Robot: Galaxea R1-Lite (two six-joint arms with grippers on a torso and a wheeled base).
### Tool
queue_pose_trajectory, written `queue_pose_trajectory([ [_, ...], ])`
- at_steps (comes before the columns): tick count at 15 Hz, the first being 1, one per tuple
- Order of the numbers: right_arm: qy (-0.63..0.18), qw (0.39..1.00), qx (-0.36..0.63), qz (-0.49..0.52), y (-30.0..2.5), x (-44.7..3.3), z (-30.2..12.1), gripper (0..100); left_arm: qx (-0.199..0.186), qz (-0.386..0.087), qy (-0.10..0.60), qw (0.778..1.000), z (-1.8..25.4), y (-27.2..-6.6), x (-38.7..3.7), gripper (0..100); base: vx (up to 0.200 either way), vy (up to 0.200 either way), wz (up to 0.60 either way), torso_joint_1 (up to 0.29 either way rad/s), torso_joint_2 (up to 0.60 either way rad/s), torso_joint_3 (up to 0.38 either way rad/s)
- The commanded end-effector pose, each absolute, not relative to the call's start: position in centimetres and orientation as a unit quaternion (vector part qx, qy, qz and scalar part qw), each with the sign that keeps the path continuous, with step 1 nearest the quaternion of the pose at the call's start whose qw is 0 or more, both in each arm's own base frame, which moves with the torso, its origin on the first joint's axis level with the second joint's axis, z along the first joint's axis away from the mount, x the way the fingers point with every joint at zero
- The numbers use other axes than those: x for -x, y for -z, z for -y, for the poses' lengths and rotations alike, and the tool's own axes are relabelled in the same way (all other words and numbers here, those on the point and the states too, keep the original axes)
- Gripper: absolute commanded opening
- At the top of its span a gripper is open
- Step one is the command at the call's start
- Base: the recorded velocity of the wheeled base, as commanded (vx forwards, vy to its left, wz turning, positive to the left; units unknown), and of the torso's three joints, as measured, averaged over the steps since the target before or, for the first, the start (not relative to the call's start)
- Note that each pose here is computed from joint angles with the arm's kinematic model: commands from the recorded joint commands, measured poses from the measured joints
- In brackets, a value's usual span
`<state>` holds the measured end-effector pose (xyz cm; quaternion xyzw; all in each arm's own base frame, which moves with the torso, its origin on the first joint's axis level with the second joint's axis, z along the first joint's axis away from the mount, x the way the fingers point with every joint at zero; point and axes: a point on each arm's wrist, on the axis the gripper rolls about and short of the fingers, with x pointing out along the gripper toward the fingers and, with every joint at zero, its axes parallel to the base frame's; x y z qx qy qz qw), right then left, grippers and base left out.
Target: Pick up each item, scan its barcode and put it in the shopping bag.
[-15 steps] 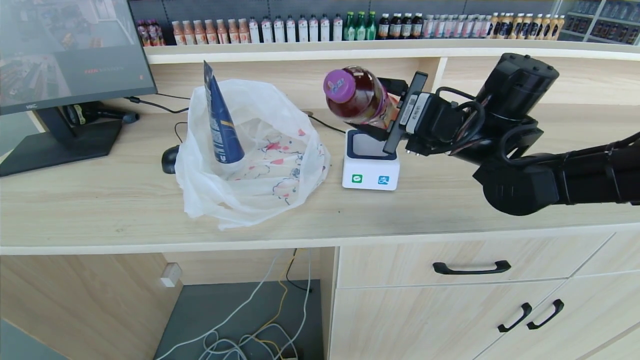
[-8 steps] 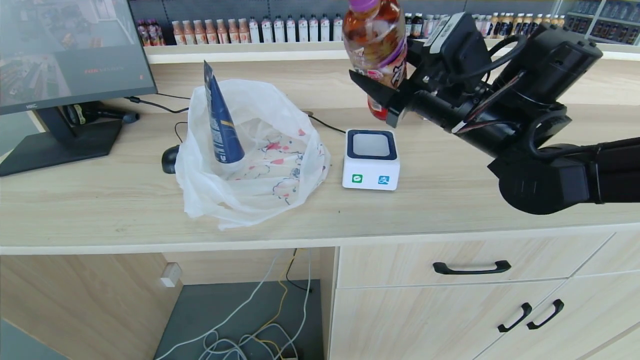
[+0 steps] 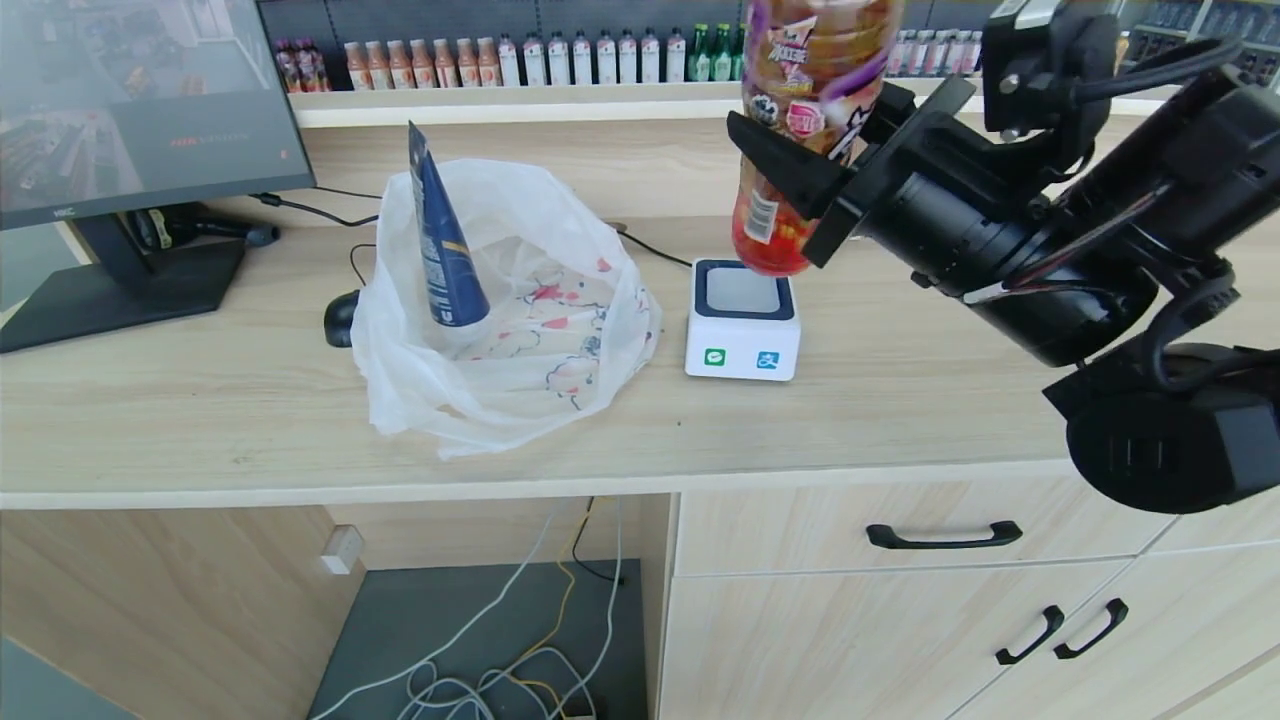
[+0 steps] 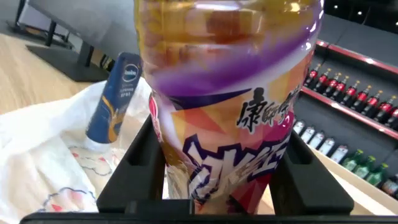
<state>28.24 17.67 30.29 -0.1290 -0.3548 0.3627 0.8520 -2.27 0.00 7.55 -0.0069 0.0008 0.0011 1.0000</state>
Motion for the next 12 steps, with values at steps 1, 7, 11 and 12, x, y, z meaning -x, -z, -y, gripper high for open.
queue_pose_trajectory([
  [1, -0.343, 0.869, 0.068, 0.350, -30.4, -26.9, -16.6, 0, 0.007, -0.001, -0.001, 1.000, 0.0, -7.6, 2.3, 100, 0.000, 0.000, 0.00, 0.000, 0.00, 0.000],
  [7, -0.286, 0.899, -0.044, 0.328, -30.5, -24.7, -14.2, 0, 0.007, -0.001, -0.002, 1.000, 0.0, -7.6, 2.3, 100, 0.000, 0.000, 0.00, 0.000, 0.00, 0.000],
  [11, -0.271, 0.910, -0.042, 0.311, -28.5, -22.7, -12.6, 0, 0.007, -0.001, -0.001, 1.000, 0.0, -7.6, 2.3, 100, 0.000, 0.000, 0.00, 0.000, 0.00, 0.000],
  [12, -0.270, 0.905, -0.049, 0.324, -28.0, -22.7, -12.5, 0, 0.007, -0.001, -0.002, 1.000, 0.0, -7.6, 2.3, 100, 0.000, 0.000, 0.00, 0.000, 0.00, 0.000],
])
